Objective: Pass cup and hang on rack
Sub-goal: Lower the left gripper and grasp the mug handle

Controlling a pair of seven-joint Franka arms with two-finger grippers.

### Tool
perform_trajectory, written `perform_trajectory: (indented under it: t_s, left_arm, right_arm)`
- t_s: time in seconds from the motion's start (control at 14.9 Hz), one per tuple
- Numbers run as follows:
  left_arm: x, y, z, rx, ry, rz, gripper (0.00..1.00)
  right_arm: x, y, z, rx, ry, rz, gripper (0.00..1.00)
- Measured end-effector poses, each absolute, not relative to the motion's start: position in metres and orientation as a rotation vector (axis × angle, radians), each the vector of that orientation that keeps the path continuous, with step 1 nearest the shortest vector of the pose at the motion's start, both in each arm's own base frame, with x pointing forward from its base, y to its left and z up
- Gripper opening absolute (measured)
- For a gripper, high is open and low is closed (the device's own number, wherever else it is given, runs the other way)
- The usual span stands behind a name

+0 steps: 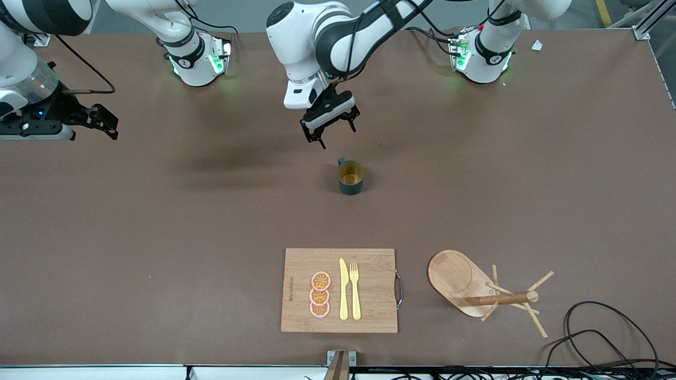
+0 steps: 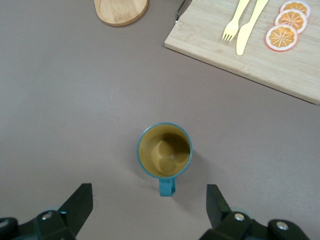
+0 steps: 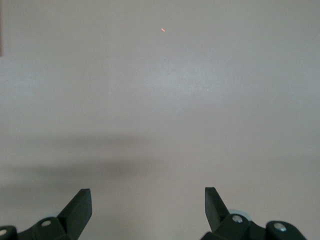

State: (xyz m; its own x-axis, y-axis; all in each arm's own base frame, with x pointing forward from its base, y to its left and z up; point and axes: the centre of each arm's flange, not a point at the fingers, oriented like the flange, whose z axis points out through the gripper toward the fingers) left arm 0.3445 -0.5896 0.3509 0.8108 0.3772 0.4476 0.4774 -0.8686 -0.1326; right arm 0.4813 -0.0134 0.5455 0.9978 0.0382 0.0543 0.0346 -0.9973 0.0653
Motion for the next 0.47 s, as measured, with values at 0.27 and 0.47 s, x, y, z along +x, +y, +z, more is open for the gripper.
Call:
perform_trajectory:
  t_s: [0.27, 0.47]
  left_arm:
    - [0.321, -0.604, 0.286, -2.67, -0.735, -0.803, 1.0]
    - [0.311, -0.609, 0.256, -2.639, -0.756, -0.893, 0.98]
  right_arm:
    - [0.507, -0.011, 0.56, 3.07, 0.053, 0.113, 1.0]
    - [0.531, -0.02, 0.572, 3.061, 0.039, 0.125, 1.0]
